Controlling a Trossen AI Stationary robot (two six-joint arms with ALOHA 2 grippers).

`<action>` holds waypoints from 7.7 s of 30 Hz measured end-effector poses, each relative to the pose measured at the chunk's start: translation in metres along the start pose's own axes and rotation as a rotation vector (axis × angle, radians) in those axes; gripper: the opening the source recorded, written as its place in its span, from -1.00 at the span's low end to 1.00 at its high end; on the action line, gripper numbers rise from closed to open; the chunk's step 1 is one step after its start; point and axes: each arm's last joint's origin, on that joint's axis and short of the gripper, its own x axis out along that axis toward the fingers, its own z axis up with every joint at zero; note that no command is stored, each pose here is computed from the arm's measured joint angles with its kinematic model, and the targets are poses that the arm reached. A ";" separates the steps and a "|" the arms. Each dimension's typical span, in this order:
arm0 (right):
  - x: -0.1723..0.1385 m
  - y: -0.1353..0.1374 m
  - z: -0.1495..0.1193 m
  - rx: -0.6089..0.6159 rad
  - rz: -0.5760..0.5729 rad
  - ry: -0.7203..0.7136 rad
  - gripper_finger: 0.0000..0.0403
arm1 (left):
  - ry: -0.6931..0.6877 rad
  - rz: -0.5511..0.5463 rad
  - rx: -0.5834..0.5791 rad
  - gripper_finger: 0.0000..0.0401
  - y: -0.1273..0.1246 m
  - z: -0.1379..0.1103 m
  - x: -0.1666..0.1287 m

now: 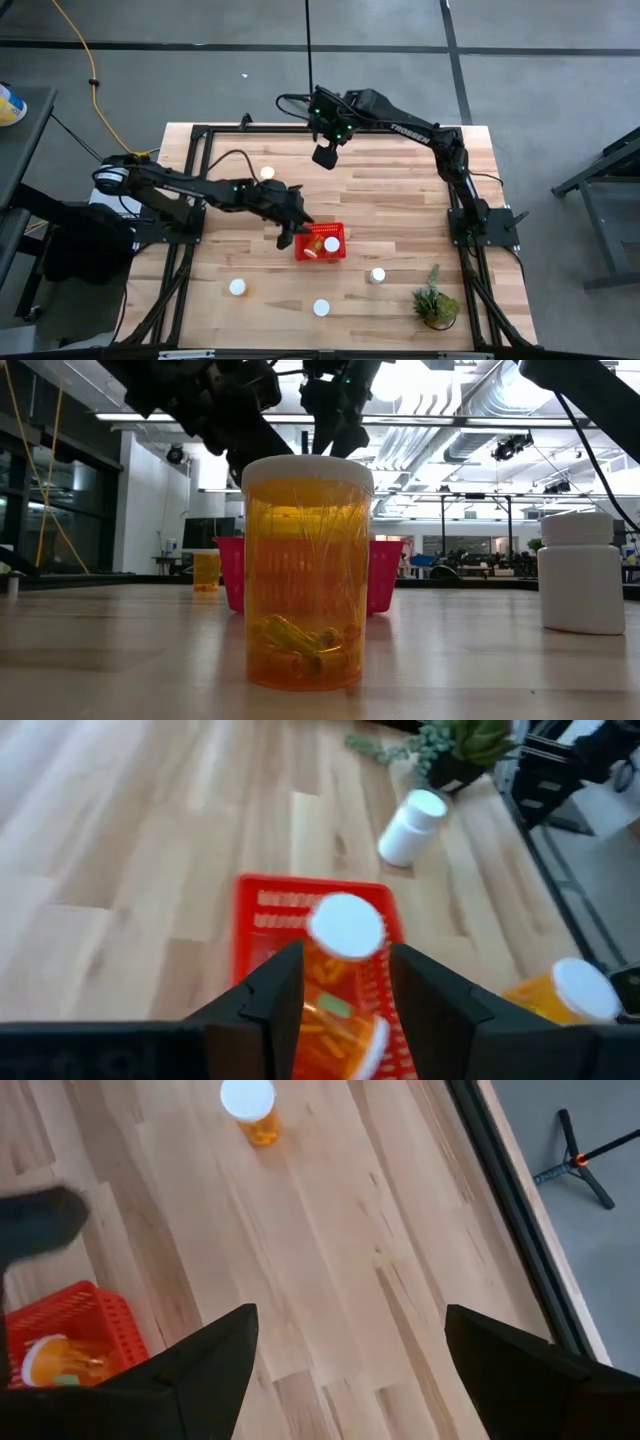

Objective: Pick and place pill bottles into a basket
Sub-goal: Put the orange pill bottle into the red basket

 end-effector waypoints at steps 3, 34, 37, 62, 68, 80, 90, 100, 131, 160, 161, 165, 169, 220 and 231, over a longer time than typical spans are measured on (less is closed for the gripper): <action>0.000 0.000 -0.001 -0.004 0.000 0.013 0.55 | -0.006 0.027 -0.005 -0.08 0.006 0.005 -0.013; 0.000 -0.001 -0.002 -0.021 0.002 0.024 0.55 | -0.018 0.345 -0.032 -0.08 0.029 0.004 -0.137; 0.000 0.000 -0.002 -0.021 0.003 0.025 0.55 | -0.002 0.352 -0.035 -0.08 0.029 0.002 -0.138; -0.016 0.013 -0.014 -0.105 0.122 0.080 0.55 | -0.099 0.422 -0.082 -0.08 0.016 -0.017 -0.177; -0.003 0.014 -0.013 -0.121 0.124 0.070 0.55 | -0.064 0.441 -0.090 -0.08 0.017 -0.021 -0.177; -0.002 0.008 -0.009 -0.112 0.097 0.031 0.55 | -0.109 0.464 -0.072 -0.08 0.017 -0.016 -0.177; -0.002 0.002 -0.009 -0.106 0.037 0.031 0.55 | -0.100 0.583 -0.079 0.24 0.021 -0.017 -0.177; -0.002 0.001 -0.009 -0.094 0.025 0.031 0.55 | 0.003 0.687 -0.073 0.74 0.028 -0.022 -0.168; -0.002 0.012 -0.011 -0.122 0.051 0.047 0.55 | 0.131 0.398 -0.425 0.76 0.101 -0.035 -0.155; -0.002 0.012 -0.010 -0.120 0.044 0.040 0.55 | 0.342 0.504 -0.496 0.76 0.142 -0.034 -0.123; -0.002 0.012 -0.010 -0.115 0.044 0.040 0.55 | 0.350 0.503 -0.499 0.76 0.143 -0.035 -0.122; -0.002 0.012 -0.010 -0.110 0.044 0.042 0.55 | 0.350 0.501 -0.500 0.76 0.148 -0.029 -0.119; -0.002 0.012 -0.011 -0.104 0.044 0.048 0.55 | 0.346 0.510 -0.489 0.76 0.150 -0.026 -0.118; -0.002 0.011 -0.012 -0.047 0.010 0.055 0.55 | 0.470 0.554 -0.442 0.76 0.158 -0.038 -0.076; -0.002 0.011 -0.011 -0.046 0.009 0.055 0.55 | 0.474 0.558 -0.439 0.76 0.159 -0.038 -0.075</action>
